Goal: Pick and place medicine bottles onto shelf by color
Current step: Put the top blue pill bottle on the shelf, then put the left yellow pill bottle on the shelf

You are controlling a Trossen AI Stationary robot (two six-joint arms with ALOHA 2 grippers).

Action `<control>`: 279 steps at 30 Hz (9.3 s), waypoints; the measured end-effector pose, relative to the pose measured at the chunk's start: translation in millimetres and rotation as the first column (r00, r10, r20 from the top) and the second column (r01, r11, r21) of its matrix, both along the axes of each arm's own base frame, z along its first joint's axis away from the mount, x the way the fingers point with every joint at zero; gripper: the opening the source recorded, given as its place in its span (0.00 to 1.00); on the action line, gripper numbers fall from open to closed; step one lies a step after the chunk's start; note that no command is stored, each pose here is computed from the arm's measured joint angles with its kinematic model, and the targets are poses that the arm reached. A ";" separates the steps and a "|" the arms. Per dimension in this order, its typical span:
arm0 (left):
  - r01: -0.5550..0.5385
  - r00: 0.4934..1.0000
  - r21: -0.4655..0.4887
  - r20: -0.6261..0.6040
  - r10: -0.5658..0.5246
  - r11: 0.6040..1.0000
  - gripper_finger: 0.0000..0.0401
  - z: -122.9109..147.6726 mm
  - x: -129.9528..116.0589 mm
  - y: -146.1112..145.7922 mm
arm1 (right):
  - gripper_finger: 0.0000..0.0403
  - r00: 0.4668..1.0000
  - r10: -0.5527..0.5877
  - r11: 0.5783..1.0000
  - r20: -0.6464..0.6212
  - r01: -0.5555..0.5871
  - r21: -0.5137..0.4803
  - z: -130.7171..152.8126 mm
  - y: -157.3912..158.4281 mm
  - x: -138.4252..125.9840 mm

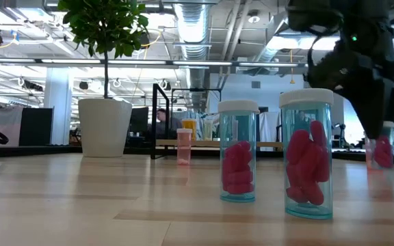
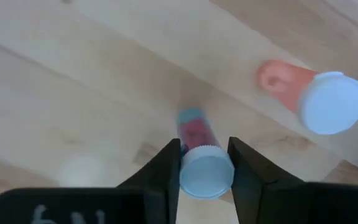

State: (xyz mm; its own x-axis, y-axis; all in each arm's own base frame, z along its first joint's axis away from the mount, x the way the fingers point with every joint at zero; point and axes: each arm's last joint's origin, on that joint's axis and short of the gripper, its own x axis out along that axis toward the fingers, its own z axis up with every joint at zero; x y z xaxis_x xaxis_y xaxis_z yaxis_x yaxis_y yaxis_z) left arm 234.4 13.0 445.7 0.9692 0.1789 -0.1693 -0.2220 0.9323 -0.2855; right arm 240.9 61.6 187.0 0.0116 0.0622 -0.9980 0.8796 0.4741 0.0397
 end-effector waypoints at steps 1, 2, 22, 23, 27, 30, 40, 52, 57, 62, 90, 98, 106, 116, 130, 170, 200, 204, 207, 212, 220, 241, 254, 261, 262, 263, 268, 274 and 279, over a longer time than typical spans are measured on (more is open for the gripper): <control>0.000 1.000 0.000 0.000 0.000 1.000 0.59 0.0 0.1 0.0 | 0.31 1.000 0.008 1.000 0.012 -0.008 0.003 3.2 -1.3 2.6; 0.000 1.000 0.000 0.000 0.000 1.000 0.59 0.0 0.0 0.0 | 0.33 0.999 0.018 1.000 0.029 -0.018 0.006 6.9 -3.1 5.9; 0.002 1.000 0.010 -0.005 -0.002 1.000 0.59 -0.4 0.1 0.0 | 0.35 0.956 0.145 0.986 0.254 -0.119 -0.115 75.3 -134.1 35.5; 0.002 1.000 0.011 -0.005 -0.001 1.000 0.59 -0.3 0.0 0.1 | 0.35 0.954 0.150 0.985 0.261 -0.120 -0.127 78.0 -140.5 34.9; -0.007 1.000 0.018 -0.007 0.008 1.000 0.59 -0.4 -0.1 2.7 | 0.35 0.948 0.156 0.977 0.278 -0.107 -0.186 84.7 -165.2 30.8; -0.024 1.000 0.018 -0.006 0.024 1.000 0.59 -0.3 -0.5 6.4 | 0.35 0.949 0.147 0.972 0.278 -0.087 -0.218 86.3 -182.2 25.3; -0.098 0.995 0.024 -0.006 0.098 0.995 0.59 -0.2 -1.7 17.0 | 0.36 0.939 0.162 0.955 0.304 -0.071 -0.289 88.4 -215.4 14.8; -0.157 0.988 0.003 0.000 0.157 0.988 0.59 -0.2 -2.3 20.4 | 0.36 0.952 0.303 0.920 0.037 -0.282 -0.271 66.5 -252.8 47.2; -0.159 0.987 -0.003 0.000 0.159 0.987 0.59 -0.3 -2.3 20.4 | 0.35 0.936 0.351 0.898 0.010 -0.334 -0.288 69.6 -275.1 58.1; -0.159 0.987 -0.004 0.000 0.159 0.987 0.59 -0.3 -2.3 20.4 | 0.35 0.925 0.380 0.887 -0.016 -0.369 -0.278 61.5 -298.9 56.2; -0.240 0.971 -0.004 0.004 0.240 0.971 0.59 -0.2 -3.2 22.6 | 0.36 0.898 0.434 0.857 -0.066 -0.435 -0.275 48.0 -326.2 52.4; -0.240 0.971 -0.007 0.004 0.240 0.971 0.59 -0.2 -3.2 22.6 | 0.35 0.873 0.482 0.827 -0.067 -0.479 -0.294 47.8 -327.8 54.4; -0.241 0.970 -0.015 0.006 0.241 0.970 0.59 -0.2 -3.2 22.6 | 0.35 0.835 0.545 0.791 -0.076 -0.542 -0.285 47.5 -325.6 56.0; -0.241 0.970 -0.016 0.006 0.241 0.970 0.59 -0.2 -3.2 22.6 | 0.35 0.784 0.620 0.749 -0.033 -0.605 -0.270 47.2 -324.5 57.2; -0.241 0.971 -0.016 0.005 0.241 0.970 0.59 -0.2 -3.2 22.6 | 0.36 0.762 0.646 0.727 -0.041 -0.631 -0.271 47.3 -325.1 56.7; -0.222 0.975 -0.021 -0.027 0.222 0.975 0.59 -3.5 -3.2 19.1 | 0.34 0.629 0.774 0.588 -0.076 -0.758 -0.283 43.5 -328.9 56.1; -0.227 0.974 -0.038 -0.024 0.226 0.973 0.59 -3.5 -3.2 19.2 | 0.35 0.641 0.764 0.599 -0.071 -0.746 -0.290 43.7 -331.7 54.5; -0.228 0.973 -0.048 -0.026 0.227 0.972 0.59 -3.9 -3.3 19.1 | 0.35 0.649 0.758 0.607 -0.068 -0.740 -0.291 43.7 -330.6 55.5; -0.229 0.973 -0.051 -0.029 0.228 0.972 0.59 -4.2 -3.4 19.1 | 0.36 0.657 0.751 0.616 -0.064 -0.732 -0.292 43.7 -330.4 55.7; -0.229 0.973 -0.052 -0.029 0.228 0.972 0.59 -4.3 -3.4 19.2 | 0.37 0.658 0.750 0.617 -0.064 -0.731 -0.292 43.7 -330.4 55.6; -0.228 0.973 -0.052 -0.029 0.227 0.972 0.59 -4.3 -3.4 19.1 | 0.36 0.691 0.721 0.650 -0.052 -0.701 -0.295 43.8 -330.4 55.7; -0.229 0.973 -0.053 -0.029 0.228 0.972 0.59 -4.3 -3.4 19.2 | 0.46 0.695 0.719 0.657 -0.029 -0.693 -0.297 43.9 -330.1 56.3; -0.238 0.971 -0.070 -0.025 0.237 0.969 0.59 -4.2 -3.4 19.3 | 0.56 0.720 0.690 0.678 -0.076 -0.680 -0.279 67.6 -331.1 53.5; -0.239 0.971 -0.076 -0.024 0.238 0.968 0.59 -4.2 -3.4 19.3 | 0.58 0.779 0.623 0.752 -0.065 -0.620 -0.226 99.9 -325.2 47.0; -0.239 0.971 -0.076 -0.024 0.238 0.968 0.59 -4.2 -3.4 19.3 | 0.58 0.793 0.606 0.769 -0.065 -0.605 -0.206 103.4 -323.3 45.1; -0.239 0.971 -0.076 -0.024 0.238 0.968 0.59 -4.2 -3.4 19.3 | 0.58 0.807 0.587 0.788 -0.066 -0.588 -0.186 106.7 -320.9 43.6; -0.241 0.970 -0.074 -0.040 0.238 0.968 0.59 -5.7 -3.8 19.3 | 0.57 0.848 0.523 0.843 -0.085 -0.529 -0.093 118.4 -308.0 37.2; -0.228 0.972 -0.137 -0.098 0.215 0.964 0.59 -12.0 -5.1 18.2 | 0.55 0.883 0.465 0.871 -0.060 -0.469 -0.150 144.8 -283.8 32.1; -0.215 0.967 -0.219 -0.186 0.176 0.952 0.59 -21.1 -7.8 15.9 | 0.56 0.898 0.441 0.867 0.012 -0.422 -0.266 186.4 -244.9 20.4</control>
